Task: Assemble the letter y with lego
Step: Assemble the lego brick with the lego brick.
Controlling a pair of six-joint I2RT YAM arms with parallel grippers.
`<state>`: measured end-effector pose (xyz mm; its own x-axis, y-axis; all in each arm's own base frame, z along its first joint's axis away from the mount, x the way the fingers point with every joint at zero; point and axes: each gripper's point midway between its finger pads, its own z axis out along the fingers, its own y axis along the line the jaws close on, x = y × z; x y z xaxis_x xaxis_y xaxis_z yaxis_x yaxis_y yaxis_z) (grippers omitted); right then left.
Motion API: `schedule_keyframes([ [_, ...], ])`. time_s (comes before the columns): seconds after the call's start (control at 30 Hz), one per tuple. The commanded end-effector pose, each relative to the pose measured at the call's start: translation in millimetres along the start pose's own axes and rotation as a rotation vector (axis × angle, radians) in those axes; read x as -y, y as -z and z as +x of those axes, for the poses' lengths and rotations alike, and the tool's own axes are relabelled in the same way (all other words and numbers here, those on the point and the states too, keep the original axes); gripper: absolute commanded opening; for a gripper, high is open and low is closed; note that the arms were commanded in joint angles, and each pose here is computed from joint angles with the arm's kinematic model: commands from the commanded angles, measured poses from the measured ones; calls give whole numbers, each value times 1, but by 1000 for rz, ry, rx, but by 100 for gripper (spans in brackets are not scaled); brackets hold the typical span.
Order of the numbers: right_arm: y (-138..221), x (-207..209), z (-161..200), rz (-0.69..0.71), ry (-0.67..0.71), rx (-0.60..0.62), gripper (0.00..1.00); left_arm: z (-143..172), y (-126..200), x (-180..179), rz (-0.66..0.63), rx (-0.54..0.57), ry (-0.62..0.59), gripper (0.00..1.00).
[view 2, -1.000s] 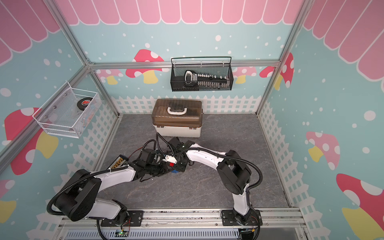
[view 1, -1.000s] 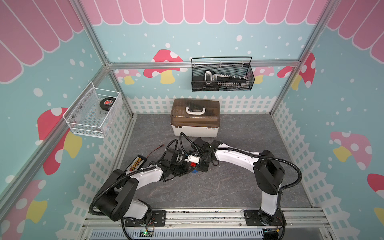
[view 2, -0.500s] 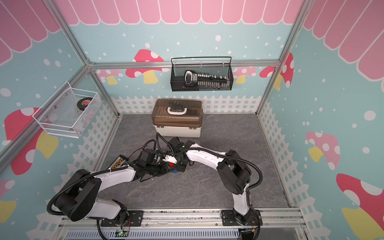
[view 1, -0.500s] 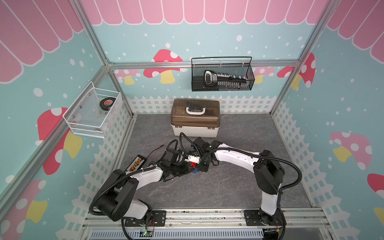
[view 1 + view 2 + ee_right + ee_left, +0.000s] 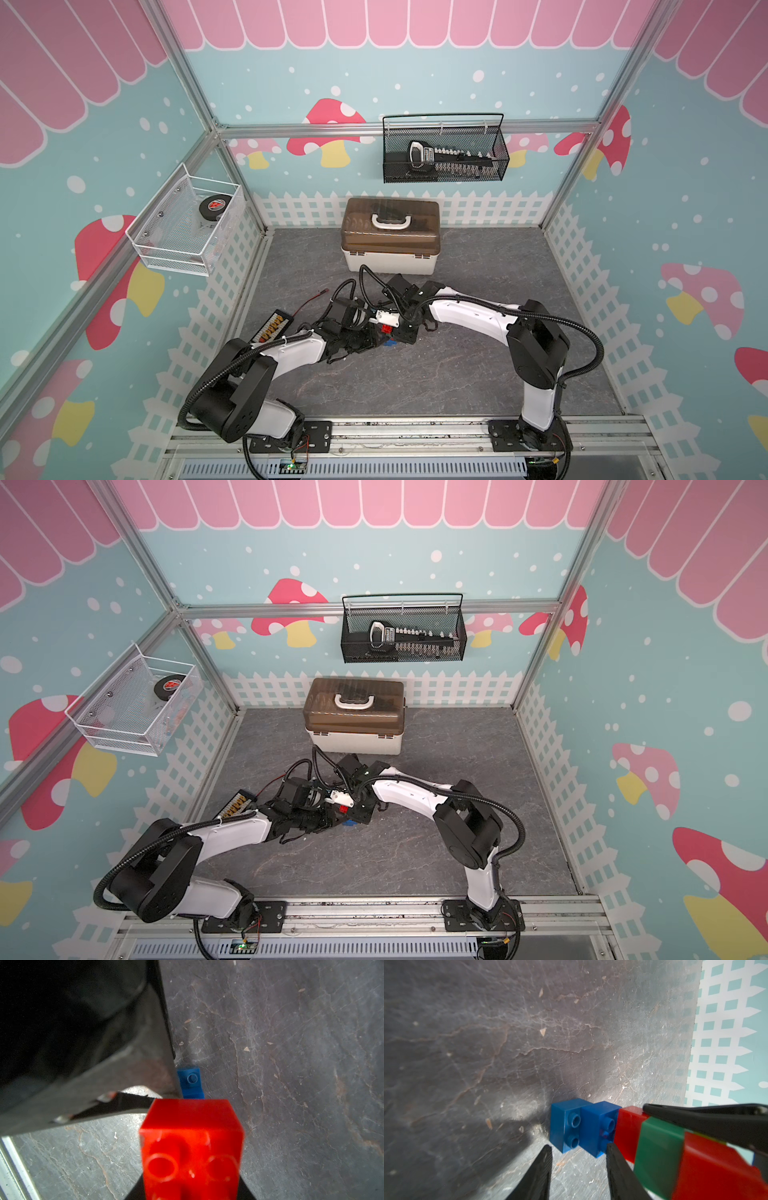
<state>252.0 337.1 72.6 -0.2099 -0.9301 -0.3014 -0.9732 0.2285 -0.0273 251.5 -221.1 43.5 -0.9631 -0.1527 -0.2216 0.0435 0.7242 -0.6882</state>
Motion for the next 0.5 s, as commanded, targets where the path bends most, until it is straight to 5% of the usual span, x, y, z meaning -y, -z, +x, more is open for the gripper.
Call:
schedule_keyframes([
  [0.0, -3, -14, 22, -50, 73, -94, 26, 11, -5, -34, -142, -25, 40, 43],
  [0.47, 21, -7, 15, -56, 104, -13, 27, 11, -5, -35, -145, -25, 33, 43],
])
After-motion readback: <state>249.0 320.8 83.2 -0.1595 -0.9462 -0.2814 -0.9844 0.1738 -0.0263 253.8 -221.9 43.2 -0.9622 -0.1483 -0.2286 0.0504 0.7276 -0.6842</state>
